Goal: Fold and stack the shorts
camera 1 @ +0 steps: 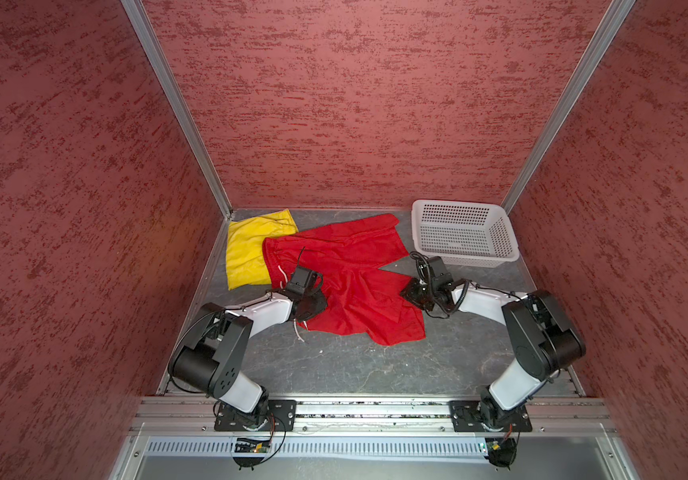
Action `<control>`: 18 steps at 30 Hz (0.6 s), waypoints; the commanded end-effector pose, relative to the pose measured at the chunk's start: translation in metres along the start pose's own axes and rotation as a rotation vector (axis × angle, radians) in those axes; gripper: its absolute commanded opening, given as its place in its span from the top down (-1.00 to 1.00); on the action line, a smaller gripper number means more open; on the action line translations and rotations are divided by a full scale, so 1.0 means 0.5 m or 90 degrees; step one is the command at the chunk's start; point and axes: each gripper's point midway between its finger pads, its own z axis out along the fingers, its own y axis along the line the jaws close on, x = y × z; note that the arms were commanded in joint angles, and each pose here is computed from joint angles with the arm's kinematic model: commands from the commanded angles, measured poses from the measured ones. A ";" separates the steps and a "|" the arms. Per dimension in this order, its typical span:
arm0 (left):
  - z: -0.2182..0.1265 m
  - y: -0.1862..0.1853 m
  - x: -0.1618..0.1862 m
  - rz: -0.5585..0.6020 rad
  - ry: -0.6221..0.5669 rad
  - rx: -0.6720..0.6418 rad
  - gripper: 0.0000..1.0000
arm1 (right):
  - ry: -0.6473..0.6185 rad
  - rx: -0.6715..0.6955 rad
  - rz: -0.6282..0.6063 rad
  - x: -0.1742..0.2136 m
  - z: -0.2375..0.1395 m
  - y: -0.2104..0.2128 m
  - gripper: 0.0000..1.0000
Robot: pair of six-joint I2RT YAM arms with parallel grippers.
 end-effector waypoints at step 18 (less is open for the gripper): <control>0.015 0.049 0.039 0.005 0.063 -0.071 0.57 | -0.014 -0.036 0.023 -0.029 0.020 0.038 0.97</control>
